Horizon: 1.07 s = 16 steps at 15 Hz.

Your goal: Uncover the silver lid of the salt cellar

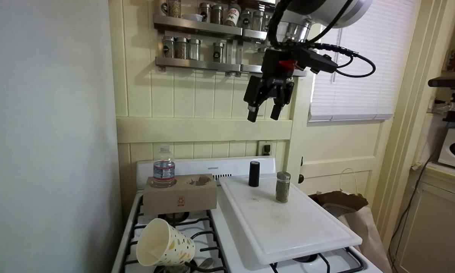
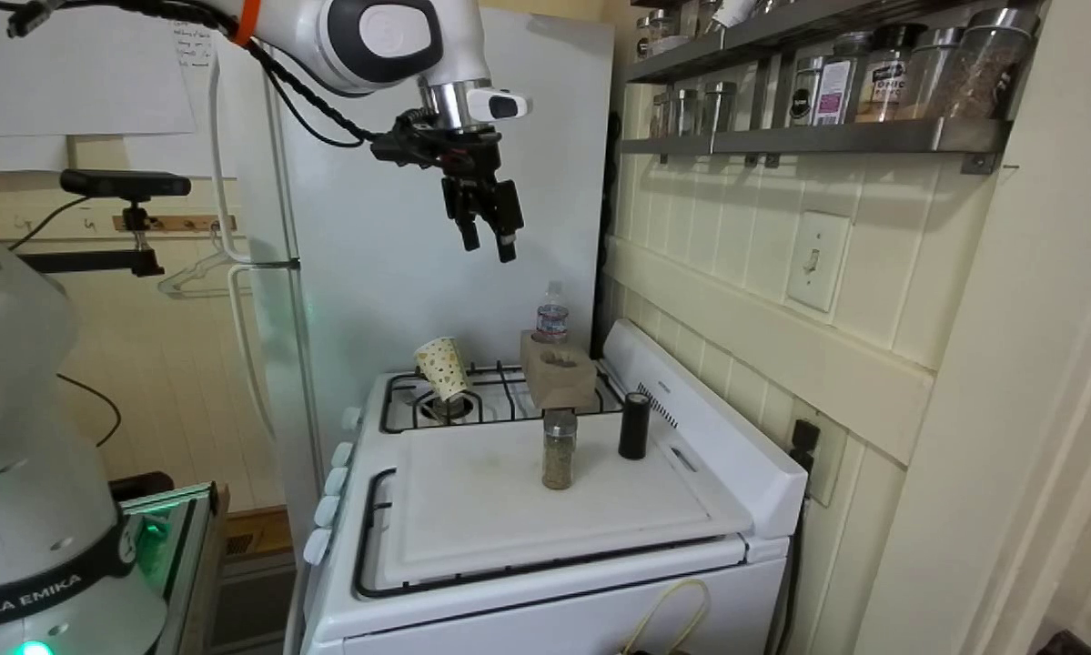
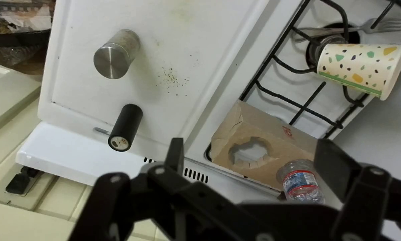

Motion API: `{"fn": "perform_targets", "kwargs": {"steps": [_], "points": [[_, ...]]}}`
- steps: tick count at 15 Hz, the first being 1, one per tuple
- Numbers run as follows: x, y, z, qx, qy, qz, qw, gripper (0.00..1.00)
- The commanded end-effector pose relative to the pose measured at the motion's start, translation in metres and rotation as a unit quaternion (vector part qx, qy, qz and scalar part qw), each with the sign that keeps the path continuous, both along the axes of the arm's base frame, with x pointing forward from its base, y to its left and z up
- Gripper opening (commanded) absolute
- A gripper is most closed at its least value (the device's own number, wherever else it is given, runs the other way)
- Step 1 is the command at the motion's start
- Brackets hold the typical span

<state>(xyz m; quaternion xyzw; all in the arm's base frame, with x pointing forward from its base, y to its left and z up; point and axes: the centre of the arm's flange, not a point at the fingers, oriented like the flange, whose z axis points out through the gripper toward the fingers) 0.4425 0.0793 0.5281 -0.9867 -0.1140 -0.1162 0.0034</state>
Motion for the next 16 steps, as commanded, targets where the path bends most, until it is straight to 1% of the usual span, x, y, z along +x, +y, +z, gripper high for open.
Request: {"fn": "perform_targets", "kwargs": {"steps": [1,3,6,9,11,13,14,15,16], "points": [[-0.005,-0.01,-0.016,0.01,0.006,-0.024,0.9996,1.0],[-0.009,-0.018,-0.03,0.022,0.019,-0.035,0.999,1.0],[-0.014,-0.038,-0.062,0.006,0.033,-0.07,0.997,1.0],[-0.017,-0.065,-0.089,-0.01,0.031,-0.111,0.9933,1.0],[-0.018,-0.082,-0.103,-0.011,0.034,-0.131,0.9907,1.0],[-0.014,-0.102,-0.112,-0.009,0.019,-0.15,0.9885,1.0],[-0.012,-0.109,-0.113,-0.001,0.019,-0.152,0.9883,1.0],[-0.014,-0.099,-0.102,-0.002,0.026,-0.137,0.9902,1.0],[-0.013,-0.106,-0.105,-0.001,0.026,-0.144,0.9892,1.0]]}}
